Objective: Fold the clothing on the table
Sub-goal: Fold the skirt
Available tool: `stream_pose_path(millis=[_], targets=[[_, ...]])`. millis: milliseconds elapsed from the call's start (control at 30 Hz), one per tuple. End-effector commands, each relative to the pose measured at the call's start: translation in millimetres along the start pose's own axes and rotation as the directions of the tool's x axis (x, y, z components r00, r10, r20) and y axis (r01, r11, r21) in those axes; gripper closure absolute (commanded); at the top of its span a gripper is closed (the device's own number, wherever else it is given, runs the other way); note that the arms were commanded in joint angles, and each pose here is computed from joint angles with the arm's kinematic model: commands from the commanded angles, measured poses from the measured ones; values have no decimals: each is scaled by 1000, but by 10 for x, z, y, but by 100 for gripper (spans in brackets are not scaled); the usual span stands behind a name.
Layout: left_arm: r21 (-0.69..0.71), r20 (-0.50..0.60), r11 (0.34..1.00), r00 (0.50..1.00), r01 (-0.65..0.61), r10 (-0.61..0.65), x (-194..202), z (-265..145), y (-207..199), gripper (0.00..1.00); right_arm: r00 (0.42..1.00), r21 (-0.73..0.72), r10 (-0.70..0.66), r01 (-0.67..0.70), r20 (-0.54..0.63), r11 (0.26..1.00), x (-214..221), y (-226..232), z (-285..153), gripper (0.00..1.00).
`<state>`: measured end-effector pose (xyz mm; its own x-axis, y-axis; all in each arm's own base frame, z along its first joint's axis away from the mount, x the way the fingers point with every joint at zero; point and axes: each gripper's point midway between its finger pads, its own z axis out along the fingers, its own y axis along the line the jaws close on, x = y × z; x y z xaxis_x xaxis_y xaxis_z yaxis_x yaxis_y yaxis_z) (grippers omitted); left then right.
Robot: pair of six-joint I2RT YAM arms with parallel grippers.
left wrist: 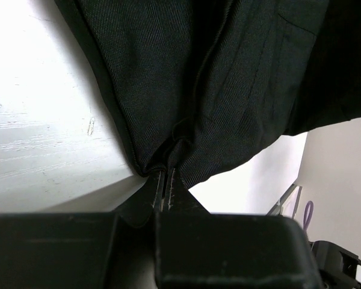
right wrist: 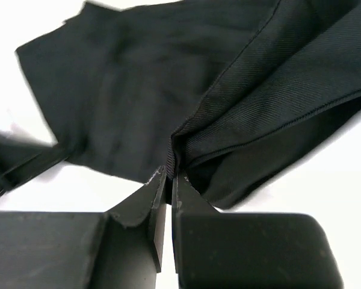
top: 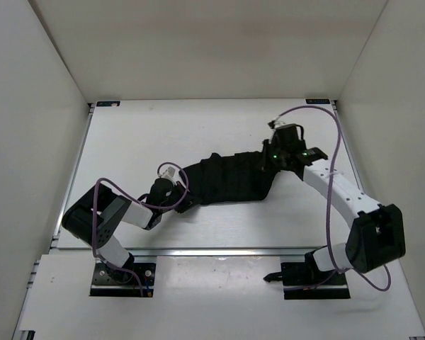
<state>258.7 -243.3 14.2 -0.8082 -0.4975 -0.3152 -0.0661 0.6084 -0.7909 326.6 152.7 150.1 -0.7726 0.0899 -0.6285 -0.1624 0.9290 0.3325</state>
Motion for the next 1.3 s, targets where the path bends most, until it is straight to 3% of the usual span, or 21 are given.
stream_pose_path(millis=[0,167,400,933,1000,1033,1100,1167,1267], targets=[[-203,-83,979,996,6,-23,321,-113,606,100,993,-112,-117,118,10,987,-104,521,101,100],[-212,-89,977,996,1,-20,341,-114,633,100,981,-282,-191,177,-22,943,68,1337,256,100],[-219,-94,976,995,1,-22,360,-127,671,100,972,-429,-223,172,-72,887,394,1916,420,100],[-215,-81,976,996,14,-32,339,-197,676,100,917,-510,-316,156,-244,846,1038,2133,652,100],[-209,-79,977,996,27,-45,335,-224,671,93,915,-523,-329,167,-233,836,1028,2143,611,86],[-204,-79,978,996,34,-51,331,-236,654,84,917,-539,-338,179,-212,823,987,2182,591,70],[-196,-79,980,995,45,-61,340,-283,646,70,925,-569,-346,202,-155,797,886,2264,473,55],[-177,-75,983,996,40,-54,324,-322,589,57,934,-593,-348,234,-83,770,758,2307,345,44],[-150,-84,987,994,57,-70,359,-427,549,50,945,-613,-327,274,27,741,494,2320,117,42]])
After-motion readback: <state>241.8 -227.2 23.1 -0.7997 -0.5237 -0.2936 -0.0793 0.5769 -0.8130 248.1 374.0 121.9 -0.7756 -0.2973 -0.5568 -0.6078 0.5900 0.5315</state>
